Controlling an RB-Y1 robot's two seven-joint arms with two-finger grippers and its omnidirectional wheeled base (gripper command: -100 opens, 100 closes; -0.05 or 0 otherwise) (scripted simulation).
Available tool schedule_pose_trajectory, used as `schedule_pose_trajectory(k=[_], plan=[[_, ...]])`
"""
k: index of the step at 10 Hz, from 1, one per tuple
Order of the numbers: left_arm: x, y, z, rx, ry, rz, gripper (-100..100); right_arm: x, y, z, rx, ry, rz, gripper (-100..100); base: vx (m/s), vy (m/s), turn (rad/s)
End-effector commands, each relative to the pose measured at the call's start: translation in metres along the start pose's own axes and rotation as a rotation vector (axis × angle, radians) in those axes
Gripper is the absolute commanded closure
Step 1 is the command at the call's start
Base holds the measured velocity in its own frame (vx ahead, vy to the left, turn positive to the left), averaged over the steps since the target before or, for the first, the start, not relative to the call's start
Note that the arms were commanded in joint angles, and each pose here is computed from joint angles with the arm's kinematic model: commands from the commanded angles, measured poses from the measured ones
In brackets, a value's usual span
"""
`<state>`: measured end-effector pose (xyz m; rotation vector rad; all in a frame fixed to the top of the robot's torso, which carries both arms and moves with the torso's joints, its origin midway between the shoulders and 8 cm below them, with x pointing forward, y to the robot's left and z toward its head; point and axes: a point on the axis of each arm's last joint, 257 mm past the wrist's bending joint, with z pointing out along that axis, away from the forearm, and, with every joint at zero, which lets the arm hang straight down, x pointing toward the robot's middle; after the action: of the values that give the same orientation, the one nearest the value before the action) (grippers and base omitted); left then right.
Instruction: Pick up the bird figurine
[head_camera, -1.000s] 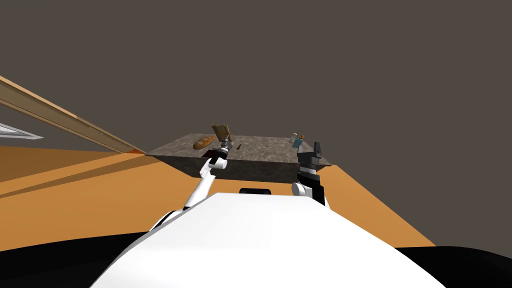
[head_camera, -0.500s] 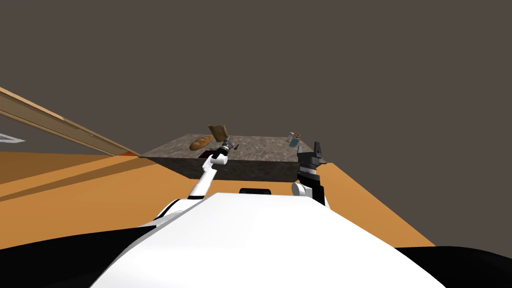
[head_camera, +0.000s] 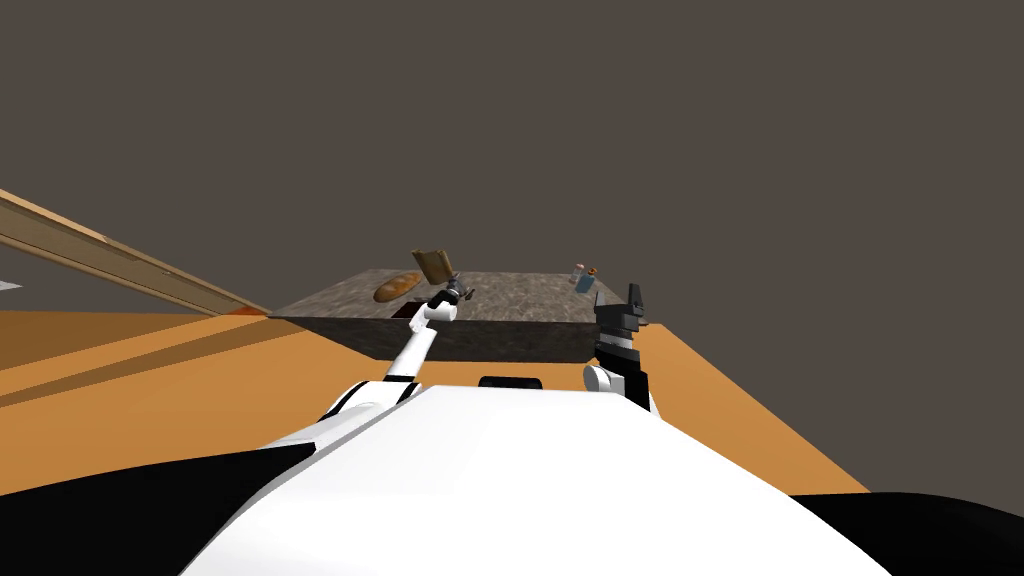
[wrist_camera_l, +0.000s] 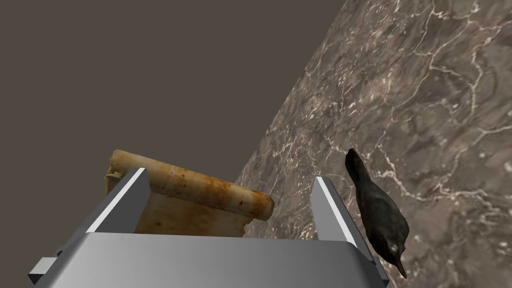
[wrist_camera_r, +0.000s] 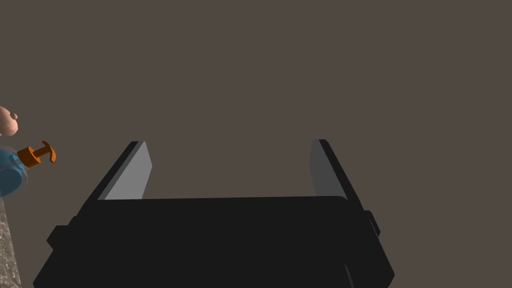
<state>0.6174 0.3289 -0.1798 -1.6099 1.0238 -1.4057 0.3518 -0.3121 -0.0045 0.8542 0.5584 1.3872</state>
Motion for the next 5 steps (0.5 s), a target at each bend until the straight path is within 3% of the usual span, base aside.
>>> schedule_pose_trajectory(k=[1,2,5], plan=[[-0.004,0.004,0.002,-0.025,-0.017,-0.008,-100,0.0,0.0,0.0,0.0,0.0,0.0,0,0.0,-0.01,0.003],[-0.009,0.004,0.013,-0.054,-0.041,-0.058,-100,0.0,0.0,0.0,0.0,0.0,0.0,0,0.004,-0.016,-0.036],[-0.02,0.015,0.025,-0.124,-0.096,-0.111,-100,0.0,0.0,0.0,0.0,0.0,0.0,0,0.009,-0.014,-0.033]])
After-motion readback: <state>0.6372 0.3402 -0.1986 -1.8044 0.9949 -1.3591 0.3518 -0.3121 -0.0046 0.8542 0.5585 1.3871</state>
